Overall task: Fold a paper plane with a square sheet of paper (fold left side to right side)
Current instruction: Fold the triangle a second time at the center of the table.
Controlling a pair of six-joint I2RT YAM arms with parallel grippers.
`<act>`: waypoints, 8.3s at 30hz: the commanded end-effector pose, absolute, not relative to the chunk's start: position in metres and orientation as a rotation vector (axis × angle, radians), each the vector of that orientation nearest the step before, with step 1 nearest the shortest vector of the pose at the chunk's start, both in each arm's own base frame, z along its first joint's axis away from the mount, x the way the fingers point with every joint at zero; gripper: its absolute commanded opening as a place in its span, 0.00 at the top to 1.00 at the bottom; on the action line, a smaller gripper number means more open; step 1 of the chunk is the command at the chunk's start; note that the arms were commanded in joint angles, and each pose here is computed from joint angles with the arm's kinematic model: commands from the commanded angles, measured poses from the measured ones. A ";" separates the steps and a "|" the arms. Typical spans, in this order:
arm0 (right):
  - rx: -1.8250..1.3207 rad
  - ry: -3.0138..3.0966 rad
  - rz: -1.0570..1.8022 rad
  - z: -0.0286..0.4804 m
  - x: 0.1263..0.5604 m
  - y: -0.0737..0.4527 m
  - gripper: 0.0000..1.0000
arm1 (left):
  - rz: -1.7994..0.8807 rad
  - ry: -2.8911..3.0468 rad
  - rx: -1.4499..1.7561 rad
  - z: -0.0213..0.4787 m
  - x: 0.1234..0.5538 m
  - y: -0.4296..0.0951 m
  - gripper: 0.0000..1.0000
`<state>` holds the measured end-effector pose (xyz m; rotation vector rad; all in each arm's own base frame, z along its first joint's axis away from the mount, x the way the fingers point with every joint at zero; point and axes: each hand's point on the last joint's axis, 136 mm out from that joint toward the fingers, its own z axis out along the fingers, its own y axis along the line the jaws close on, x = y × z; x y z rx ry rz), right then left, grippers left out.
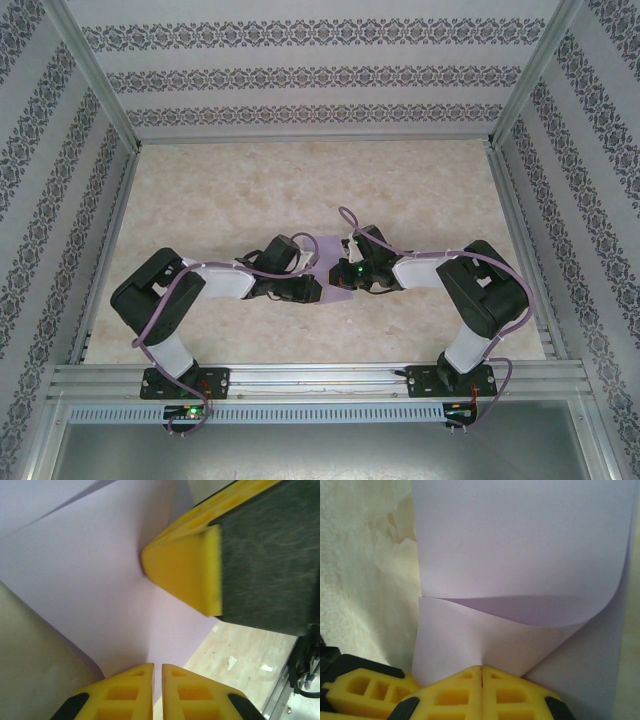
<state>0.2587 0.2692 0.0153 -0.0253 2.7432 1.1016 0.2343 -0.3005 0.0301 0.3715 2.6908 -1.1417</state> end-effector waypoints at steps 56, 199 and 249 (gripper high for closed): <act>-0.083 2.641 1.137 0.051 0.259 0.284 1.00 | -0.879 2.868 0.351 -0.018 0.224 -0.273 0.98; 0.267 2.943 0.823 -0.039 0.257 0.206 1.00 | -1.163 2.851 0.427 0.007 0.217 -0.308 0.98; 0.125 2.434 0.979 0.094 0.298 0.198 0.27 | -1.164 2.561 0.253 0.073 0.282 -0.275 0.61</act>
